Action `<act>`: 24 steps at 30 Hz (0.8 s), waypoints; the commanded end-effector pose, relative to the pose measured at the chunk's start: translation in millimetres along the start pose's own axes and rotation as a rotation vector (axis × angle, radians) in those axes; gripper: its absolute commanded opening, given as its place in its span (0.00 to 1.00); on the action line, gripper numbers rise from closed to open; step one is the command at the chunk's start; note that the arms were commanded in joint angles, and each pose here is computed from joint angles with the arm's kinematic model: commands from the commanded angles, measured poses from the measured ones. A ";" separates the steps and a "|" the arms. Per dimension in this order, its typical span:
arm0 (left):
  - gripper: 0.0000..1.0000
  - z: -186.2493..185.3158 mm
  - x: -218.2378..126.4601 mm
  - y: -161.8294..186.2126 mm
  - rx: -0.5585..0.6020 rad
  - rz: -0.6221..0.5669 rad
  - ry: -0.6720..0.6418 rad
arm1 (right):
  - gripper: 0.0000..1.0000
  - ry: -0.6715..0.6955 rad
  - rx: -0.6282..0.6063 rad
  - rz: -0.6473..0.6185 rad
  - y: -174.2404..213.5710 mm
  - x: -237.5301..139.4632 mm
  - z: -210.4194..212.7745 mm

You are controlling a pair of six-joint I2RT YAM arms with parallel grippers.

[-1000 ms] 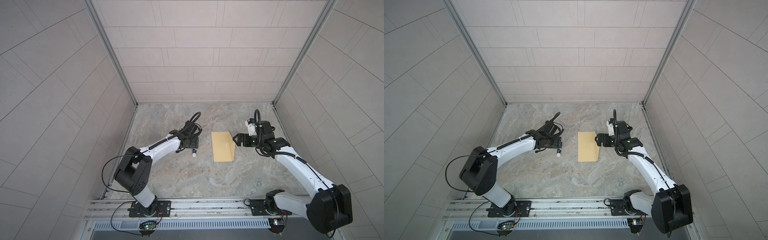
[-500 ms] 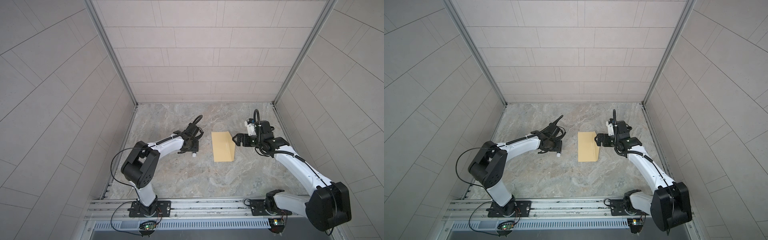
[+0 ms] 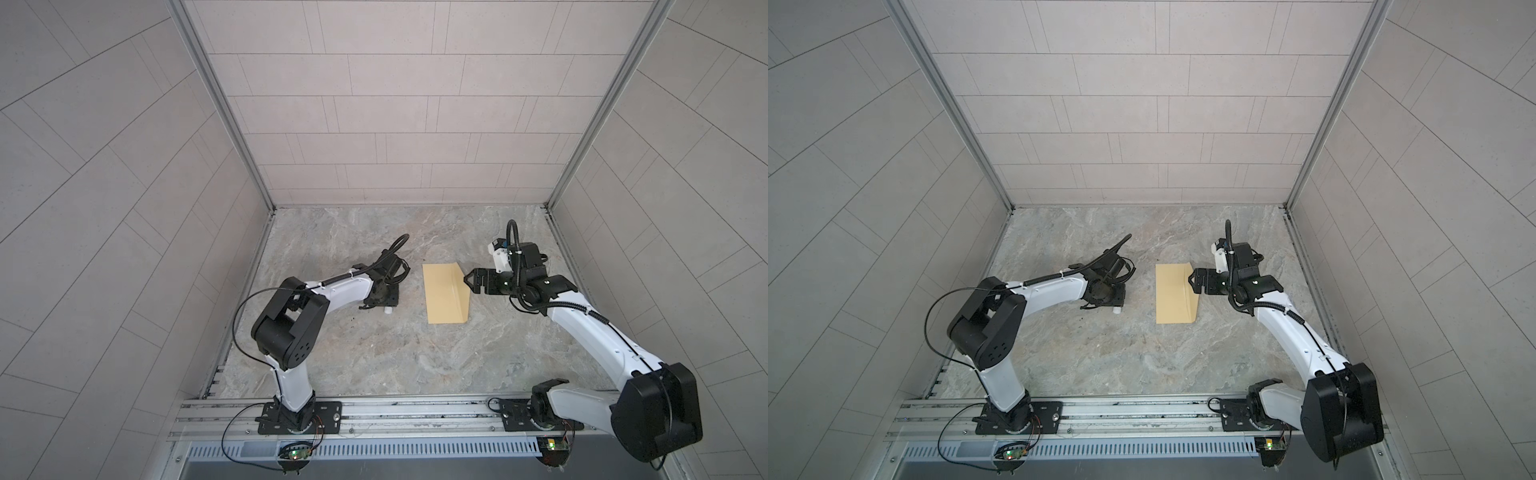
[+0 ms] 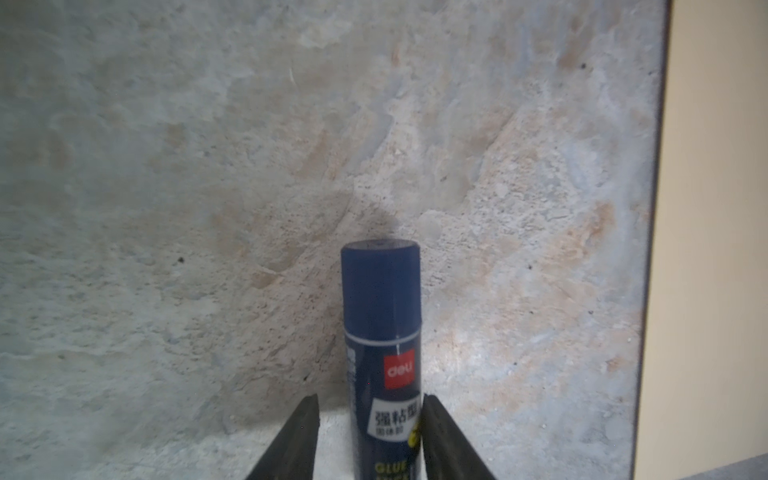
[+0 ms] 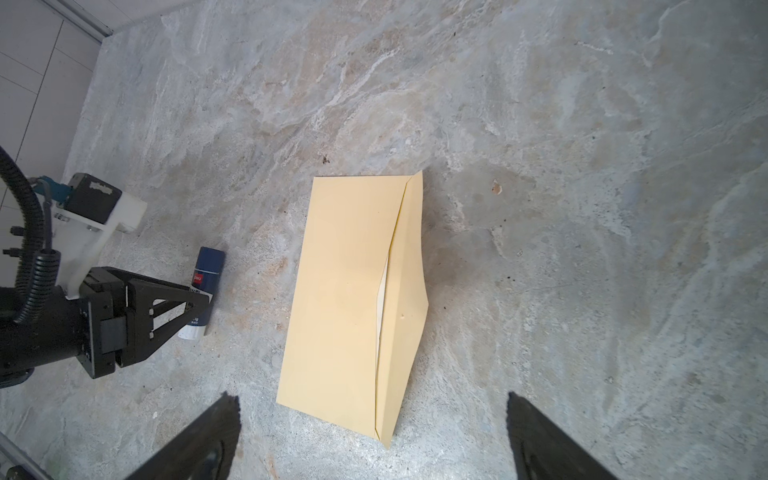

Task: Place the letter into the envelope and seal it
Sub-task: 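Grasp the blue glue stick with the left gripper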

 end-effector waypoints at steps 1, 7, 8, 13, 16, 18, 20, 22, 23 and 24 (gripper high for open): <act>0.43 -0.3 6.6 2.5 0.005 0.011 -0.014 | 0.99 0.001 -0.002 0.004 2.0 1.6 -1.8; 0.33 0.8 14.7 6.9 0.010 0.030 -0.021 | 0.99 0.000 -0.002 0.007 2.7 2.5 -2.2; 0.31 0.6 15.6 7.1 0.011 0.030 -0.021 | 0.99 -0.001 -0.002 0.009 2.9 2.8 -2.1; 0.16 0.9 19.0 8.6 0.019 0.037 -0.021 | 0.99 -0.008 -0.001 0.005 1.7 1.8 -0.6; 0.11 -1.3 15.2 6.5 0.030 0.026 -0.011 | 0.99 -0.011 -0.001 0.005 1.3 1.4 0.1; 0.08 -3.7 8.2 2.4 0.040 0.003 0.001 | 0.99 -0.017 -0.002 0.004 0.9 1.0 1.3; 0.04 -6.8 -2.2 -3.7 0.052 -0.032 0.019 | 0.99 -0.023 -0.002 0.003 -0.2 0.0 2.5; 0.02 -9.6 -15.4 -10.5 0.061 -0.077 0.038 | 0.99 -0.029 -0.002 0.003 -1.0 -1.1 4.0; 0.01 -11.4 -23.3 -14.9 0.067 -0.105 0.049 | 0.99 -0.030 -0.002 0.001 -1.9 -2.0 4.3; 0.00 -13.1 -32.1 -19.2 0.071 -0.136 0.062 | 0.99 -0.035 -0.003 0.000 -2.6 -2.9 5.6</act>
Point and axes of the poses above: each gripper's point midway between its finger pads, its own x axis out along the fingers, its own z axis along the line the jaws close on, y = z × x, the point moved 2 cm from there along -x, back along the fingers, and after that the axes turned 3 degrees about -x, right-handed, at the moved point
